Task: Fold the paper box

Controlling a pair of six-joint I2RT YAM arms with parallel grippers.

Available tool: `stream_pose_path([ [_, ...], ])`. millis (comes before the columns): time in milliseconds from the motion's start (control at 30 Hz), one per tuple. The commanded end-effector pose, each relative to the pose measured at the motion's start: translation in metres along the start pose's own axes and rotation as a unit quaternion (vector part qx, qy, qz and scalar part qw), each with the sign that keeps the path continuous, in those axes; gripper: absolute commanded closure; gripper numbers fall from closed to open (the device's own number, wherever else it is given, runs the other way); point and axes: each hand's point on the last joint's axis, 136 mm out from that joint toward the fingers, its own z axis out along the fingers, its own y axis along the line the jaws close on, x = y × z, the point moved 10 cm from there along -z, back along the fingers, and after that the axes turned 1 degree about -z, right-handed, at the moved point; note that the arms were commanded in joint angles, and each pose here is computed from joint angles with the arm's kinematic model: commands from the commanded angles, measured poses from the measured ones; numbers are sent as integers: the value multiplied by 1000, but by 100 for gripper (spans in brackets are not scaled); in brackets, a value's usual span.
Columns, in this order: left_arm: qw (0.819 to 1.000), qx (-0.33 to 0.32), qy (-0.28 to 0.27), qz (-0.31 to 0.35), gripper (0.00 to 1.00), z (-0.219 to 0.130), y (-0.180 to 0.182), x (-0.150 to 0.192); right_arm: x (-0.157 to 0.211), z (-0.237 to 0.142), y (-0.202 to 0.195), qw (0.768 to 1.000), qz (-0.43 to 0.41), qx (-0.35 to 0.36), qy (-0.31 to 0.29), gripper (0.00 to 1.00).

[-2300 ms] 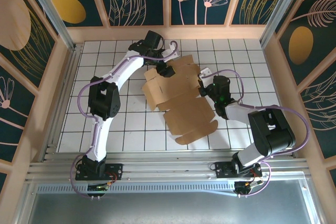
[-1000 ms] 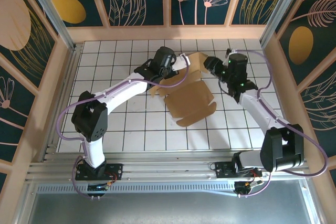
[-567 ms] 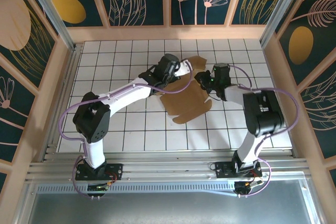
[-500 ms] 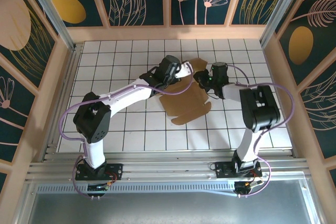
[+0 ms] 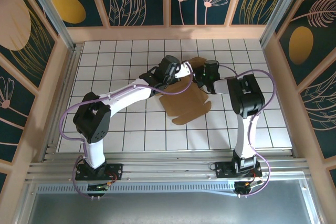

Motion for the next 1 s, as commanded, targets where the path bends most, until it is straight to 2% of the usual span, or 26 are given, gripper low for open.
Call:
stream_pose_path([
  [0,1000,-3,-4,-9,100,0,1,-1,-3,7,5,1000,-12,18,-16,88],
  [67,1000,-8,6,1,100,4,-2,2,-1,-5,14,999,-32,6,-16,86],
  [200,1000,-13,4,12,100,11,-6,3,-1,-55,37,995,-86,-21,-51,80],
  [367,1000,-11,7,22,100,20,-12,5,6,-122,37,991,-114,-48,-42,73],
  [567,1000,3,4,27,100,21,-18,9,8,-170,88,965,-247,-74,-57,68],
  [700,1000,3,6,28,100,20,-19,9,-2,-157,115,951,-303,-62,-26,68],
  [867,1000,1,2,17,100,18,-16,7,-12,-120,106,962,-273,-20,10,73],
  [967,1000,7,0,17,100,19,-18,6,-3,-106,98,966,-254,-27,41,78],
])
